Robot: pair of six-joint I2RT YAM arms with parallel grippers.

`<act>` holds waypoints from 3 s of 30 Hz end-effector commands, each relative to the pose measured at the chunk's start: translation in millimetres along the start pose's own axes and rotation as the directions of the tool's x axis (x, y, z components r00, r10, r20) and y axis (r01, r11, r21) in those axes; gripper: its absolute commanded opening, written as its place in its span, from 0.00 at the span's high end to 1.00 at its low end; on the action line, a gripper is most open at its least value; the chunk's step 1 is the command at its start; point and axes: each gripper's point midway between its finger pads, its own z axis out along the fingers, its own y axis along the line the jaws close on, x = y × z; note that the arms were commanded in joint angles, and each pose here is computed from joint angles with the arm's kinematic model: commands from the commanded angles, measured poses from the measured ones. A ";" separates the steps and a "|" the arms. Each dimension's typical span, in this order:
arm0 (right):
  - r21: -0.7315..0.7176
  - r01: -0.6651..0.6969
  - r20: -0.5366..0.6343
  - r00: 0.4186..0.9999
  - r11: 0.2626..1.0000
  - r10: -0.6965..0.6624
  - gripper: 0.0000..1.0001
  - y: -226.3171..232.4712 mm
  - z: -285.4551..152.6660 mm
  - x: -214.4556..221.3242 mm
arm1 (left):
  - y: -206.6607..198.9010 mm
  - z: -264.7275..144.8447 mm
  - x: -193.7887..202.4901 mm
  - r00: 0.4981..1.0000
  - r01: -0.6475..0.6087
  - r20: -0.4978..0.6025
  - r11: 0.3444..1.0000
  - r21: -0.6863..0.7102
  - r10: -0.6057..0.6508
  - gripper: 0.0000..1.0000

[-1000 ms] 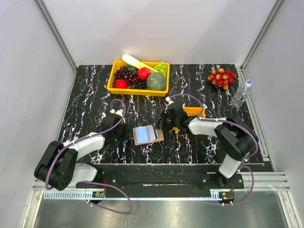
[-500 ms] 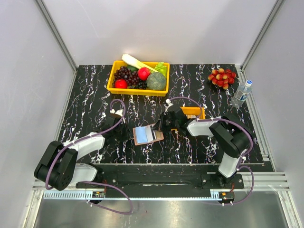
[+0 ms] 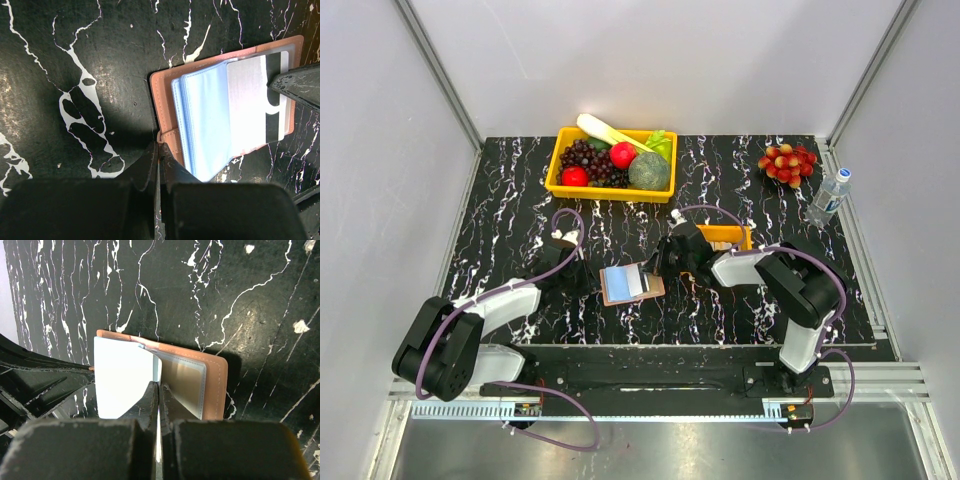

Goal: Put the credit cards into the card holder
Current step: Insert the credit card into the card holder.

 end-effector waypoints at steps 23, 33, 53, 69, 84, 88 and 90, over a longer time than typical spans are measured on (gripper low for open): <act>0.008 0.017 -0.045 0.999 1.000 -0.017 1.00 4.1 14.8 27.0 | -11.7 3.9 -12.4 0.999 0.009 0.038 0.999 0.051 -0.010 1.00; -0.038 -0.029 -0.109 0.994 0.999 0.025 0.94 26.1 21.1 50.8 | -13.9 3.1 -14.5 0.999 0.008 0.039 0.998 0.055 -0.010 1.00; -0.067 -0.016 -0.136 0.991 0.998 0.007 0.58 51.8 3.5 43.7 | -11.6 0.1 -8.3 0.998 0.031 0.047 0.997 0.064 -0.034 1.00; -0.067 0.026 -0.150 0.988 0.997 -0.036 0.59 64.5 14.6 45.6 | -12.3 -4.2 -7.1 0.998 0.035 0.057 0.997 0.075 -0.040 1.00; 0.062 0.193 0.029 0.980 0.979 -0.195 0.53 59.5 -31.2 -19.4 | -5.9 -33.6 -22.6 0.987 0.032 0.158 0.999 0.014 -0.034 0.60; 0.090 0.210 0.080 0.973 0.974 -0.217 0.50 60.3 -45.4 -35.1 | 0.1 -38.9 -24.4 0.984 0.041 0.173 0.999 -0.021 -0.037 0.46; 0.119 0.210 0.092 0.971 0.970 -0.221 0.48 55.0 -56.8 -42.4 | 1.3 -43.2 -26.8 0.982 0.050 0.185 0.998 -0.034 -0.043 0.44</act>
